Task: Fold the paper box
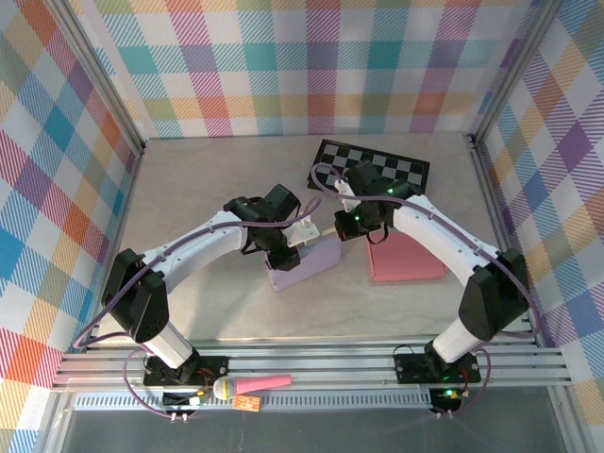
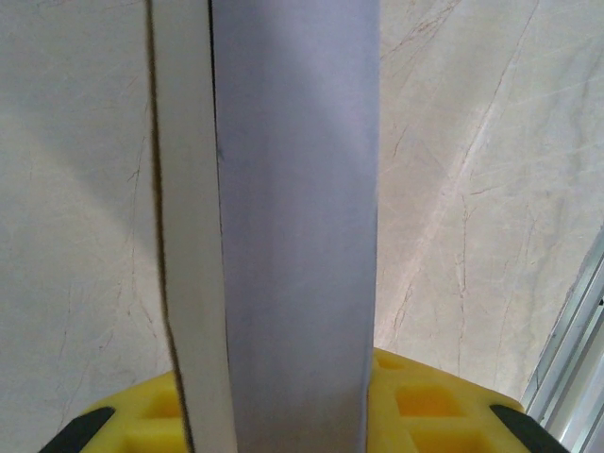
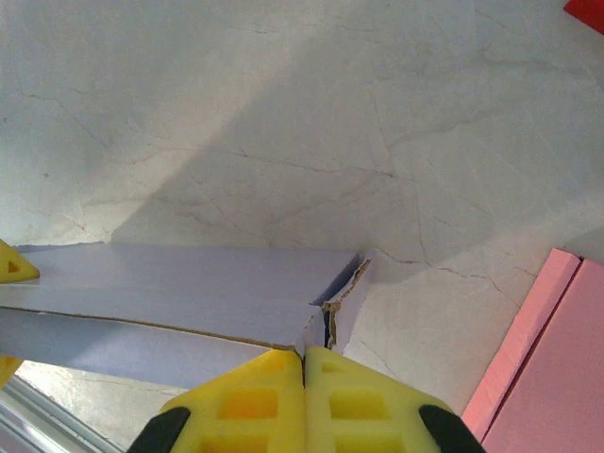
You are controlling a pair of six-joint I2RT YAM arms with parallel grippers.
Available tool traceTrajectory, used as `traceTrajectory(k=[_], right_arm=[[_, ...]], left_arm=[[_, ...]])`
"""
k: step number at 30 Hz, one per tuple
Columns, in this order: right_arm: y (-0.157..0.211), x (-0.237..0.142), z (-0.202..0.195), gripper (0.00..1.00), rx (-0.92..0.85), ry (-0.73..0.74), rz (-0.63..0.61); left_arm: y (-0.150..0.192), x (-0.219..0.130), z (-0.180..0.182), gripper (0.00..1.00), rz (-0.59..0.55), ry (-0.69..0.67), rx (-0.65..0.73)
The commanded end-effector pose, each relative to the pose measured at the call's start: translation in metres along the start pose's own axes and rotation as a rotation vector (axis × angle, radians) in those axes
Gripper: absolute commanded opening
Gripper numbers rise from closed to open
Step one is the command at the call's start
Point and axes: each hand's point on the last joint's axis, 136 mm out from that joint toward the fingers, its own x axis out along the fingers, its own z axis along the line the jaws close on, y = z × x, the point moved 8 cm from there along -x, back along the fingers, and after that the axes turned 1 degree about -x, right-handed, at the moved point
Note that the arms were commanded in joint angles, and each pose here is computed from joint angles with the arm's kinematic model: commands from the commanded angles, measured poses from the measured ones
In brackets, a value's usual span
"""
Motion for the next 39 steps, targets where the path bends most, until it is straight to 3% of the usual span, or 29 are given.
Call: traceTrajectory(k=[1,5,7,19,24,29,33,39], right_arm=[[0.016,0.006,-0.003,0.00,-0.024,0.025,0.010],[0.021,0.010,-0.001,0.00,-0.039,0.038,-0.030],[0.021,0.011,0.004,0.00,-0.048,0.052,-0.047],[0.024,0.010,0.014,0.00,0.003,0.121,-0.094],[0.026,0.007,0.017,0.00,0.017,0.130,-0.101],[0.026,0.007,0.019,0.00,0.031,0.131,-0.095],[0.025,0.007,0.020,0.00,0.037,0.139,-0.094],[0.025,0.008,0.020,0.00,0.039,0.147,-0.089]], left_arm=[[0.002,0.001,0.012,0.28,0.008,-0.015,-0.058],[0.000,-0.005,0.015,0.48,-0.024,-0.036,-0.093],[0.000,-0.010,0.017,0.53,-0.054,-0.049,-0.122],[0.011,-0.041,0.018,0.63,-0.220,-0.101,-0.279],[0.013,-0.052,0.014,0.63,-0.262,-0.112,-0.332],[0.027,-0.081,0.017,0.49,-0.286,-0.201,-0.591],[0.053,-0.097,0.008,0.44,-0.196,-0.212,-0.824],[0.074,-0.094,-0.006,0.32,-0.071,-0.136,-0.934]])
